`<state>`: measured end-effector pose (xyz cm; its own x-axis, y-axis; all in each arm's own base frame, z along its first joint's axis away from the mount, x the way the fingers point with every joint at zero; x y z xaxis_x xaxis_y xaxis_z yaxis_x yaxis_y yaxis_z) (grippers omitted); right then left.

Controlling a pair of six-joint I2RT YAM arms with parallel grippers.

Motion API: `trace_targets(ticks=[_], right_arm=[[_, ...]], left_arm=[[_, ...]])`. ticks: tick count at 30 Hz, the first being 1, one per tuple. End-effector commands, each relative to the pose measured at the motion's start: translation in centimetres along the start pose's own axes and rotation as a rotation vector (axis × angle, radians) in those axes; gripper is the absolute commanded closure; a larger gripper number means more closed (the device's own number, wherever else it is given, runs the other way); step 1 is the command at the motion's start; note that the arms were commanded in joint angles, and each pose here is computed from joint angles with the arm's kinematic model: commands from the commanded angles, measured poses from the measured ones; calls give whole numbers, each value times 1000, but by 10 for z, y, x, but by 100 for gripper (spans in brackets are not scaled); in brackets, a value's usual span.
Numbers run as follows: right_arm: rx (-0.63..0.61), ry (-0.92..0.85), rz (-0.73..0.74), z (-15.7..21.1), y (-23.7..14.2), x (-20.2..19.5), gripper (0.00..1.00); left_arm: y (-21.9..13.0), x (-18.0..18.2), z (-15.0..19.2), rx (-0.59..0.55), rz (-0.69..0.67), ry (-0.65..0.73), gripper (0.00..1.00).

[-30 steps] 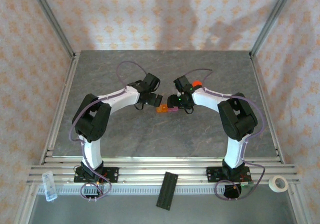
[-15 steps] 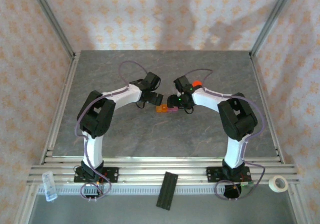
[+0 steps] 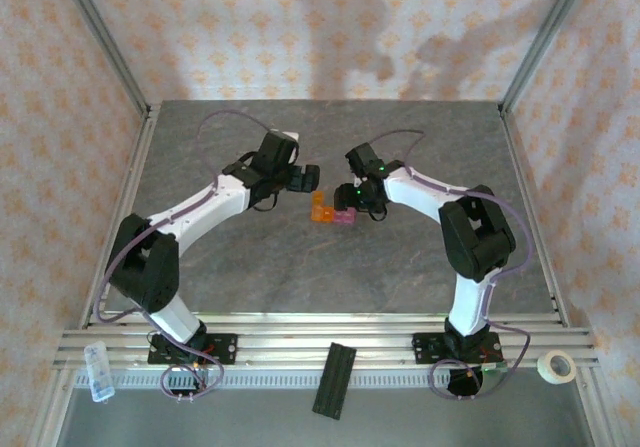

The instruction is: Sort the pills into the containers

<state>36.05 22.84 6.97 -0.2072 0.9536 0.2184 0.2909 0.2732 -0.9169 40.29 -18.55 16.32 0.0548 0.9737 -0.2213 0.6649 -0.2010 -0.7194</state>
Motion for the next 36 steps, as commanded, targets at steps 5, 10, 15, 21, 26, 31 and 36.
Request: trace_targets(ticks=[5,10,15,21,26,31,36], right_arm=[[-96,-23,24,-24,-53,5,27],[-128,-32,34,-33,-70,7,26],[-180,-52,114,-50,-92,-1,26],[-243,-50,269,-74,-118,-21,24],[-261,-26,376,-89,-128,-44,23],[-239,51,358,-98,-128,-67,23],[-192,134,282,-100,-119,-86,18]], left_arm=[[-18,17,8,-79,30,-116,0],[-29,32,15,-125,4,-141,0],[-42,51,17,-185,-75,-150,0],[-57,66,13,-261,-118,-170,0],[-61,74,12,-289,-152,-179,0],[-62,76,11,-350,-140,-172,0],[-69,79,7,-491,-91,-192,0]])
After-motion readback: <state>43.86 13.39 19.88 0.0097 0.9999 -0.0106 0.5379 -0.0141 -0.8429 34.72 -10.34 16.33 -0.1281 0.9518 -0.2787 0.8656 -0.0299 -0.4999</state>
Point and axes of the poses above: each hand's point on the last joint's axis, 136 mm out from that joint toward the fingers, its own y axis out along the fingers, its own x axis along the line the jaws close on, z = x × y, the point moved 1 cm from there along -y, back along the fingers, and after that the axes turned 7 degrees about -y, right-handed, at the moved point
